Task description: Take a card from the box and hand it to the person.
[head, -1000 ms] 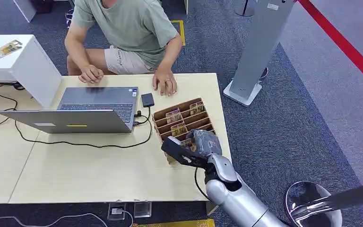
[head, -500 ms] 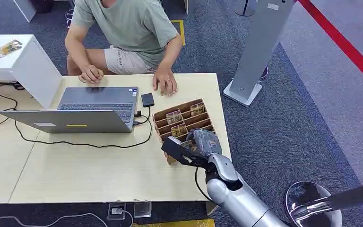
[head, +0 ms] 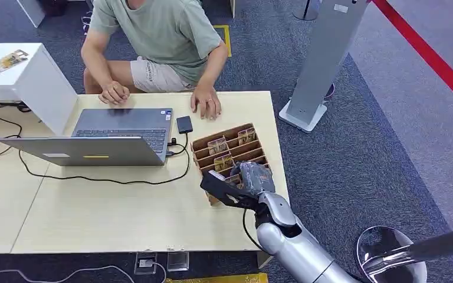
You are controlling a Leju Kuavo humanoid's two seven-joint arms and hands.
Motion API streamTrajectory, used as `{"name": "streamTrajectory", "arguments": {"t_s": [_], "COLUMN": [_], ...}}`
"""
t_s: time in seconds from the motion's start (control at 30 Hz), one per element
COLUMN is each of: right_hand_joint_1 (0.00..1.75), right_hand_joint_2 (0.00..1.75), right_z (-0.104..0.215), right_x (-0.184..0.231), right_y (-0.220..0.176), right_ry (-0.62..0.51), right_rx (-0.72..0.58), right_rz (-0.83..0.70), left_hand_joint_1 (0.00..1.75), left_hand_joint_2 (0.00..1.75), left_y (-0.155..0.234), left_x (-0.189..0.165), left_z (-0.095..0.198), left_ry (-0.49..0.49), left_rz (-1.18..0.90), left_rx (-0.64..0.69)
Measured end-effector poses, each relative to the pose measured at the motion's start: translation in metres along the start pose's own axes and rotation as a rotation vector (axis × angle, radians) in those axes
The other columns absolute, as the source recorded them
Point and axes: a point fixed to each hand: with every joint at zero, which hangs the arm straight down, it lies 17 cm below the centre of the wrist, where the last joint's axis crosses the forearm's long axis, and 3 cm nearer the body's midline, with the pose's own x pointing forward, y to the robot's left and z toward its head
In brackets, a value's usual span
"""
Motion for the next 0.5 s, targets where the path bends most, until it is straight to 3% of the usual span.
{"name": "streamTrajectory", "arguments": {"t_s": [0.1, 0.13, 0.37, 0.5], "right_hand_joint_1": [1.15, 1.31, 1.75, 1.75], "right_hand_joint_2": [1.75, 1.75, 1.75, 1.75], "right_z": [0.0, 0.0, 0.0, 0.0001], "right_x": [0.0003, 0.0003, 0.0004, -0.0003], "right_y": [0.0, 0.0, 0.0002, 0.0015], "right_ry": [-0.001, -0.001, -0.001, 0.001], "right_rx": [0.0, 0.0, 0.002, 0.006], "right_rz": [0.0, -0.001, -0.004, -0.006], "left_hand_joint_1": [0.0, 0.0, 0.0, 0.0], "left_hand_joint_2": [1.75, 1.75, 1.75, 1.75], "left_y": [-0.0001, -0.0003, -0.0011, -0.0014], "left_x": [-0.0001, 0.0, -0.0002, -0.0005], "left_z": [0.0, 0.0, 0.0002, 0.0002], "left_ry": [0.0, 0.0, 0.001, 0.004], "left_rz": [0.0, 0.0, 0.0, 0.004], "left_rx": [-0.001, -0.002, -0.004, -0.003]}}
